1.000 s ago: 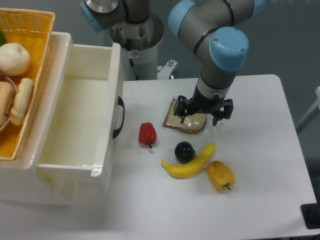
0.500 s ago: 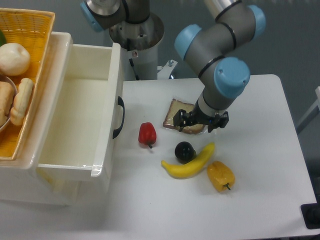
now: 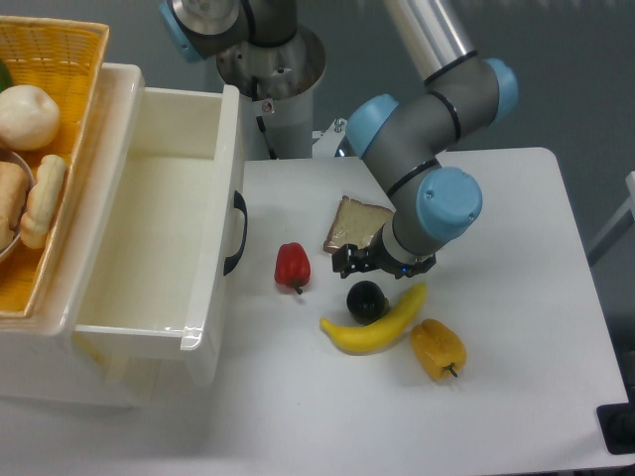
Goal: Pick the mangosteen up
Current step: 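Move the gripper down over the dark mangosteen beside the banana, then close the gripper around the mangosteen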
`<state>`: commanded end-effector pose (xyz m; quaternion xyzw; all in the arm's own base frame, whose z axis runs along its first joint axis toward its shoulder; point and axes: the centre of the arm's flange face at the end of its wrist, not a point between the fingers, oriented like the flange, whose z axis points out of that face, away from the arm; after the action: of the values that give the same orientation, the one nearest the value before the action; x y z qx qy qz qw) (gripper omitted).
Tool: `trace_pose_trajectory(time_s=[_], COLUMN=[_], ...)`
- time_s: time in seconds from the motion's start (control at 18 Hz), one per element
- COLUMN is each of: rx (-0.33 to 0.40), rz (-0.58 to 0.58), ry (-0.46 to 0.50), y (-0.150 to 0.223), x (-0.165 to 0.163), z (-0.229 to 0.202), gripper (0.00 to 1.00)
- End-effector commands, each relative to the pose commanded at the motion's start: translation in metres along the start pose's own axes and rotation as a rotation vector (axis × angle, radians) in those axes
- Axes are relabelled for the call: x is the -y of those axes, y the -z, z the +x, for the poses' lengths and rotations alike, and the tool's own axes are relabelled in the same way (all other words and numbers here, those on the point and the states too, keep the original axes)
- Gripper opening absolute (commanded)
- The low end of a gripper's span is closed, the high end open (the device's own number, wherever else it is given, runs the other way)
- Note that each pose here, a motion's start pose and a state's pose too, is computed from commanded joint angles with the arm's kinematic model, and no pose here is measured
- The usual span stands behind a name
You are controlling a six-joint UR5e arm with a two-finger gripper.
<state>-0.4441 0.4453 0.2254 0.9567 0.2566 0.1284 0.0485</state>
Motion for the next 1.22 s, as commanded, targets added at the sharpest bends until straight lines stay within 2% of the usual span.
trace_pose_trajectory(time_s=[0.17,0.5,1.22], rx=[0.016,0.016,0.019], rz=[0.026,0.026,0.000], ry=[0.059,0.093,0.084], y=[0.000,-0.004,-0.019], x=[0.007,0.010,0.014], z=[-0.003,-0.003,0.003], gripper=[1.00,1.00,1.00])
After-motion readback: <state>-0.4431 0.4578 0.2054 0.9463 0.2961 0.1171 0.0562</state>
